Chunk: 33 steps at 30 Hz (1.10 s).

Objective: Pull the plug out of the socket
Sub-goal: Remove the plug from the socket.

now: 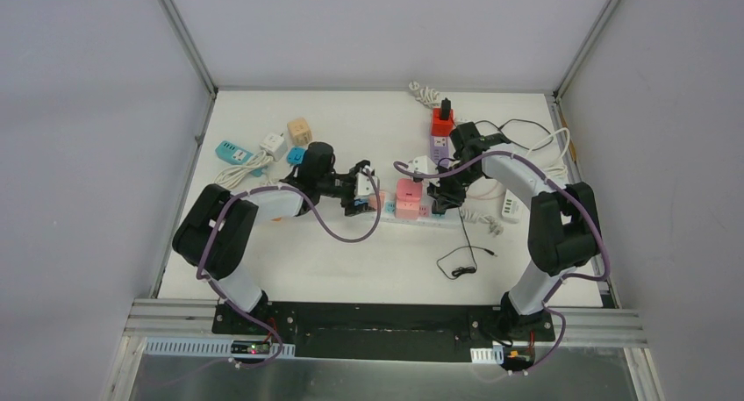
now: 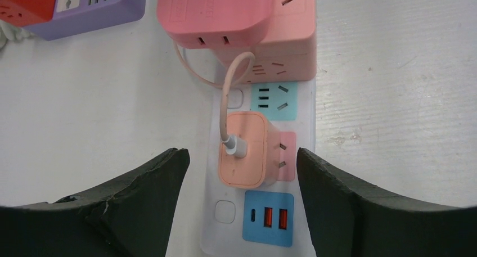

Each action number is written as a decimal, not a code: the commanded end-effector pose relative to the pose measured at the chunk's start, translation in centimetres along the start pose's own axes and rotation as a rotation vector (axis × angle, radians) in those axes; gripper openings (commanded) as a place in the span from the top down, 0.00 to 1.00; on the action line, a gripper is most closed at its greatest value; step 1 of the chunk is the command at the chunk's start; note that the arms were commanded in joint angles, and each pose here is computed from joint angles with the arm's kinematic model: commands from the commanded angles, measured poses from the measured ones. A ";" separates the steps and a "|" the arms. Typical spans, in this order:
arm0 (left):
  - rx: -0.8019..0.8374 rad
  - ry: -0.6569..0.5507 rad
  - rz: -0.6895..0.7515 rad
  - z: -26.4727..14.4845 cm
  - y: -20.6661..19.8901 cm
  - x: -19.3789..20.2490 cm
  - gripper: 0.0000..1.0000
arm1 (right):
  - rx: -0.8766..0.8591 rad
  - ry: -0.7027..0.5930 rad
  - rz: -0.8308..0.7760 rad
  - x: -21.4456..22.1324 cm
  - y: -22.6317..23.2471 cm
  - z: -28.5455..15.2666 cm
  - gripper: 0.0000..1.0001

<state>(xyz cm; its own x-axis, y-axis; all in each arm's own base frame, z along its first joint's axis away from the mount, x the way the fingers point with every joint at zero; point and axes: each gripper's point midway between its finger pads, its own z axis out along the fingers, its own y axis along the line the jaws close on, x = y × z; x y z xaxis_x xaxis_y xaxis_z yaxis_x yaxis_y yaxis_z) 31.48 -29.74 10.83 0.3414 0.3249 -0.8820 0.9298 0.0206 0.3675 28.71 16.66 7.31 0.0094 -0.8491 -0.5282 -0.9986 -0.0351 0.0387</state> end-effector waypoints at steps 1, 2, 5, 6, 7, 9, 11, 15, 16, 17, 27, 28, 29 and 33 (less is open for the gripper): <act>-0.006 -0.061 0.029 0.9 0.4 -1.6 0.29 | -0.057 0.017 0.009 1.1 1.9 0.4 1.00; -0.008 -0.061 0.019 0.9 0.4 -1.6 0.32 | -0.056 0.017 0.008 1.1 1.9 0.4 1.00; -0.003 -0.061 -0.005 1.1 0.4 -1.7 0.39 | -0.052 0.012 0.004 1.1 1.9 0.4 1.00; 0.002 -0.062 -0.008 1.1 0.3 -1.7 0.41 | -0.054 0.012 0.004 1.1 1.9 0.5 1.00; 0.007 -0.063 -0.010 1.1 0.2 -1.7 0.43 | -0.053 0.010 0.002 1.1 1.9 0.5 1.00; 0.015 -0.062 -0.009 1.2 0.1 -1.7 0.46 | -0.052 0.010 0.003 1.1 1.9 0.5 1.00; 0.028 -0.053 -0.014 1.2 -0.2 -1.5 0.54 | -0.054 0.007 0.005 1.0 1.9 0.5 1.00; 0.034 -0.037 -0.031 1.5 -0.2 -1.3 0.79 | -0.052 -0.003 0.024 0.9 1.8 0.4 1.00; 0.035 -0.037 -0.028 1.5 -0.2 -1.2 0.79 | -0.051 -0.008 0.033 0.8 1.7 0.4 1.00; 0.038 -0.037 -0.027 1.5 -0.3 -1.2 0.80 | -0.048 -0.011 0.037 0.7 1.7 0.3 1.00; 0.078 -0.018 -0.034 1.7 -0.9 -0.8 0.96 | 0.070 -0.065 -0.075 -0.8 2.2 0.7 1.00; 0.078 -0.018 -0.032 1.7 -0.8 -0.8 0.96 | 0.084 -0.069 -0.110 -1.0 2.6 1.0 1.00; 0.080 -0.017 -0.030 1.7 -0.9 -0.9 0.97 | 0.084 -0.069 -0.131 -1.2 3.1 1.2 1.00; 0.088 -0.008 -0.027 1.8 -1.1 -0.6 0.97 | 0.056 -0.070 -0.114 -1.6 3.6 1.4 1.00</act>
<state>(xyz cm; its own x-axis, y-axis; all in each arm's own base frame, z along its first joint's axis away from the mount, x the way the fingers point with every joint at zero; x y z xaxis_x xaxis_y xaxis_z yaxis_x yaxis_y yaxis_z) 30.87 -30.94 10.67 0.2830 0.3177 -0.9050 0.9554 -0.0108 0.2950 27.08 16.90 7.49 0.0995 -0.8353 -0.5408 -0.9915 -0.0374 -0.1246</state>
